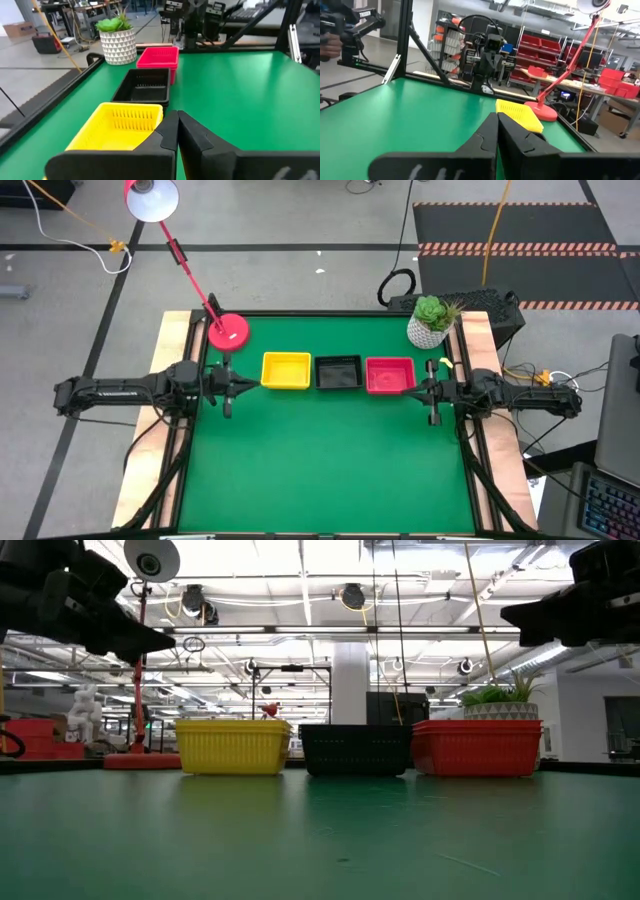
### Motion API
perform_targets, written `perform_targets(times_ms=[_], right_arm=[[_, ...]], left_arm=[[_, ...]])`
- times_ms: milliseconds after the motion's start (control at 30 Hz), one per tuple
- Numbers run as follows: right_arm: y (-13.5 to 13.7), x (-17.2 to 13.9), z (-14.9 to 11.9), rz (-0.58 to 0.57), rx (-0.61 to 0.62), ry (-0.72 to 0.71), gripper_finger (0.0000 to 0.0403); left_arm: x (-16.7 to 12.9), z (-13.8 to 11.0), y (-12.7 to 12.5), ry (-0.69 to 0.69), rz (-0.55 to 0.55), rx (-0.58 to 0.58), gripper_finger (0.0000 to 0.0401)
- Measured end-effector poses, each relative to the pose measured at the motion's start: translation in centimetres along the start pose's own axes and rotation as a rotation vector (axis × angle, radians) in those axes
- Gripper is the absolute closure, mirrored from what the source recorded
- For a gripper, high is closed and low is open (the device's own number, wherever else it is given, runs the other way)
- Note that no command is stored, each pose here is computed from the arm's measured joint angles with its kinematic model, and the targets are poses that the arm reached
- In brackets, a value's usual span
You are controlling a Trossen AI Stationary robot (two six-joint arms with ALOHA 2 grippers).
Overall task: Stack baskets by color
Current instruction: Return to Home Position
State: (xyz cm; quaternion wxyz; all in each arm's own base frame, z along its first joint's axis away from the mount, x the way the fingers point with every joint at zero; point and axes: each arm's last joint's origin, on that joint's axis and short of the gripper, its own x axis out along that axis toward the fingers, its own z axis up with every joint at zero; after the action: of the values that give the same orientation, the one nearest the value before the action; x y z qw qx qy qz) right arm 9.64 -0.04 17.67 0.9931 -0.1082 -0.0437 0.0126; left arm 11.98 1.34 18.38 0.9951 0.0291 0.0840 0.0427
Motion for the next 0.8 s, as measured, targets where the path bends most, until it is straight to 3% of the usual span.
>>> perform_targets(times_ms=[133,367,800], right_arm=[[0.0,0.0,0.0,-0.001,0.0,-0.003,0.0403],[0.0,0.0,0.1,-0.002,0.0,-0.005,0.0403],[0.0,0.0,0.1,-0.003,0.0,-0.008,0.0403]], left_arm=[[-0.2,-0.9,-0.3,-0.019,-0.016,-0.078,0.0398],[-0.1,-2.2,-0.8,-0.097,-0.04,-0.052,0.0398],[0.0,-2.1,-0.8,-0.106,-0.039,-0.023,0.0398]])
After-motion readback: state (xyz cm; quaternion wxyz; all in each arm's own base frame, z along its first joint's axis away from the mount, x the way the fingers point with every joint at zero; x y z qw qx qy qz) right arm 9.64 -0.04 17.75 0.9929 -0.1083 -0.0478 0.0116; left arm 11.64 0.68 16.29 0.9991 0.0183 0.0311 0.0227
